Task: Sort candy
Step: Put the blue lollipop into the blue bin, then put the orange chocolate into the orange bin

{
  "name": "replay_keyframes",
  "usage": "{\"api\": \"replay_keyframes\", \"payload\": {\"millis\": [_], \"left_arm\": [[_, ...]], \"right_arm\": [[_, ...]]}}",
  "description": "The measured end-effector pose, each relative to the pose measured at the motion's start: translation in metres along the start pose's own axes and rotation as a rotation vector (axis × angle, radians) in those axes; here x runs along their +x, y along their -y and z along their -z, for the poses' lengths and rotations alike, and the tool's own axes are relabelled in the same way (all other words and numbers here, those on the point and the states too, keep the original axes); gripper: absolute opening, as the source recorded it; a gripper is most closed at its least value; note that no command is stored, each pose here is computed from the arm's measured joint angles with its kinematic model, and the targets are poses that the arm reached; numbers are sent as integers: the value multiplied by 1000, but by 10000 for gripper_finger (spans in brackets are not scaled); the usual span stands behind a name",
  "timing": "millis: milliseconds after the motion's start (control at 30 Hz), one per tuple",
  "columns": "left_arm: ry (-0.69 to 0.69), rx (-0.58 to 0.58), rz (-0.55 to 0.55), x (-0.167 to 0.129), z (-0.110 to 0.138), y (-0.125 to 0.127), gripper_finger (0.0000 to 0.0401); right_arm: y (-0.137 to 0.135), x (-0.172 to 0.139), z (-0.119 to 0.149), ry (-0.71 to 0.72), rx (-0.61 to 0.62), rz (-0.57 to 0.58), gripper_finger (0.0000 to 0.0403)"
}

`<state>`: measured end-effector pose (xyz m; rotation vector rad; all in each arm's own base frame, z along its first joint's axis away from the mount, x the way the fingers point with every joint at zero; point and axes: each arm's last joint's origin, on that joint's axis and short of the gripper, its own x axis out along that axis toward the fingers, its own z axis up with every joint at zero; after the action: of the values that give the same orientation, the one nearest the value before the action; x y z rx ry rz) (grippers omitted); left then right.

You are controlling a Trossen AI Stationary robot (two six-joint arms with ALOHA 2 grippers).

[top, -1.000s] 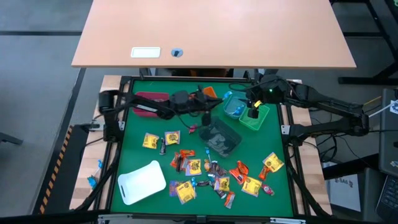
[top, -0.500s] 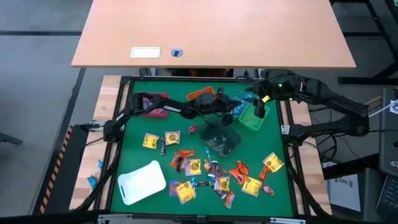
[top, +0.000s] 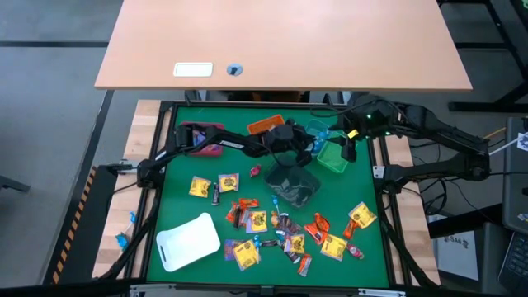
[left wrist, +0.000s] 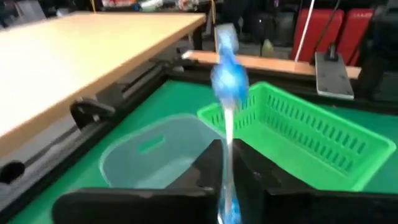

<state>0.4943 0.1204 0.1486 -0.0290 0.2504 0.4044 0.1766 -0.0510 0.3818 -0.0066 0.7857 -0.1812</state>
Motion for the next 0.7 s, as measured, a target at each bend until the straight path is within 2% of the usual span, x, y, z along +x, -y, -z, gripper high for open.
{"api": "replay_keyframes", "payload": {"millis": [133, 267, 433, 700], "left_arm": [[2, -21, -2, 0, 0, 0, 82], [7, -29, 56, -3, -6, 2, 107], [62, -29, 143, -15, -36, 4, 112], [74, -23, 225, -41, -77, 2, 112]], "right_arm": [[-1, 0, 5, -47, 69, -13, 172], [-4, -1, 11, -115, 168, -88, 172], [-15, -1, 17, -191, 243, -149, 172], [-60, 8, 29, -282, 256, -196, 172]]}}
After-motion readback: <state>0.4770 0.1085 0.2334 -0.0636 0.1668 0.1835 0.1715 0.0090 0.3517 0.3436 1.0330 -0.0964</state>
